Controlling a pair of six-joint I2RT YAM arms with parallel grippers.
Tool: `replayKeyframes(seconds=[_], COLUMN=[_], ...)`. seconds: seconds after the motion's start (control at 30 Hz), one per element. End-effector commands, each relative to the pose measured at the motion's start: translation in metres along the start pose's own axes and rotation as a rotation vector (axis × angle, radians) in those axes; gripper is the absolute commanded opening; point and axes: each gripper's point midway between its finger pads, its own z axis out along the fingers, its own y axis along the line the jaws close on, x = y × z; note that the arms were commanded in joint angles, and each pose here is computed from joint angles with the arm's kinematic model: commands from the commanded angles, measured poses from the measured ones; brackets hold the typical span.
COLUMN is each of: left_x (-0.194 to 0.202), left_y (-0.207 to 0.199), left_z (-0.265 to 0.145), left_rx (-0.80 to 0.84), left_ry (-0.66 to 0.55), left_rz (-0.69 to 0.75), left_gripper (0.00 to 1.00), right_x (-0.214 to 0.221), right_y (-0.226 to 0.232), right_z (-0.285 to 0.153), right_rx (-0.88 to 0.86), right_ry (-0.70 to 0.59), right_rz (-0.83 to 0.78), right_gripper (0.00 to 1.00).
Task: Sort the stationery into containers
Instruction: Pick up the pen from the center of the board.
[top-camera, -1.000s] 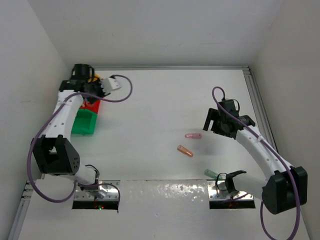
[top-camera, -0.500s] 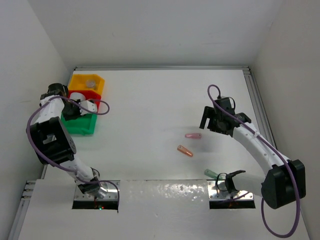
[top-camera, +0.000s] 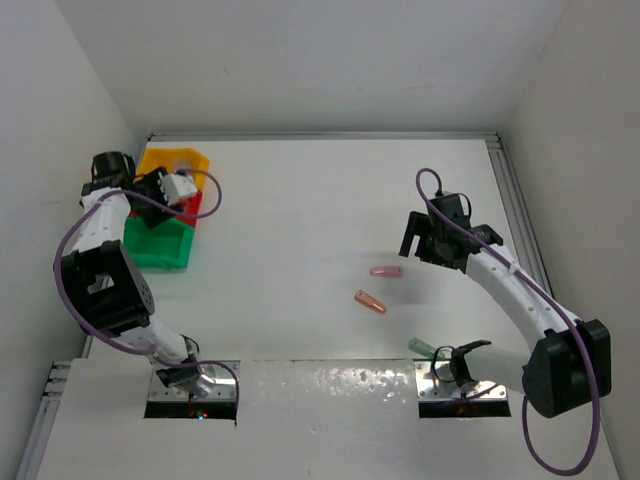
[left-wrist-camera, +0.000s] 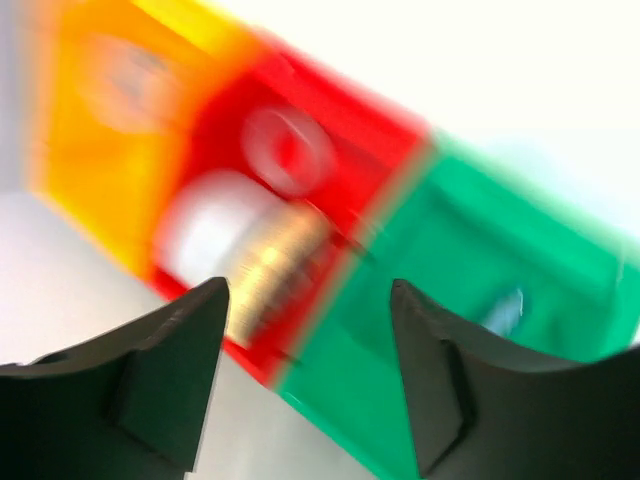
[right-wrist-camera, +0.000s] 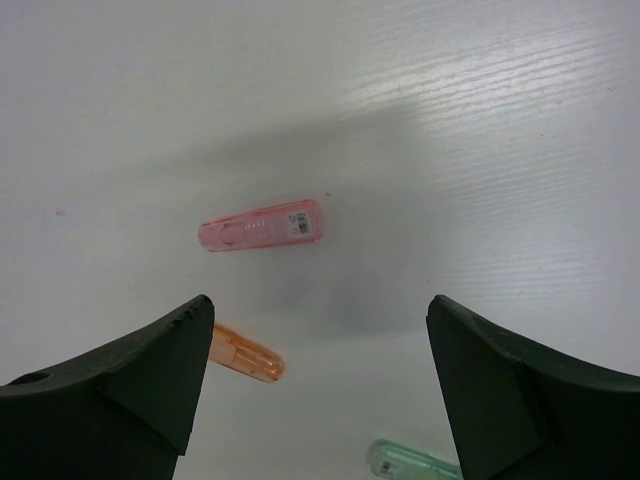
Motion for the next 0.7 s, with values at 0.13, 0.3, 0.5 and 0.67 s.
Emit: replayKeyframes(seconds=[0.13, 0.3, 0.5, 0.67], left_x=[-0.231, -0.326, -0.391, -0.421], left_y=[-0.021, -0.148, -0.262, -0.310], left_z=[-0.043, 0.017, 0.064, 0.083], left_rx=[0.136, 0.377, 0.525, 0.540], left_ry=[-0.531, -0.414, -0.371, -0.422], left_rz=[-0.050, 0.069, 0.319, 0.346], left_gripper=[0.55, 0.55, 0.62, 0.66], right_x=[-0.009, -0.010, -0.009, -0.007], right_y=[0.006, -0.002, -0.018, -0.032], right_z=[-0.003, -0.004, -0.013, -0.024], right_rx=[-0.029, -0.031, 0.009, 0.032], right_ry=[-0.027, -0.022, -0.031, -0.059], right_rz=[0.031, 0.085, 0.121, 0.149], right_gripper=[0.85, 0.87, 0.89, 0.89])
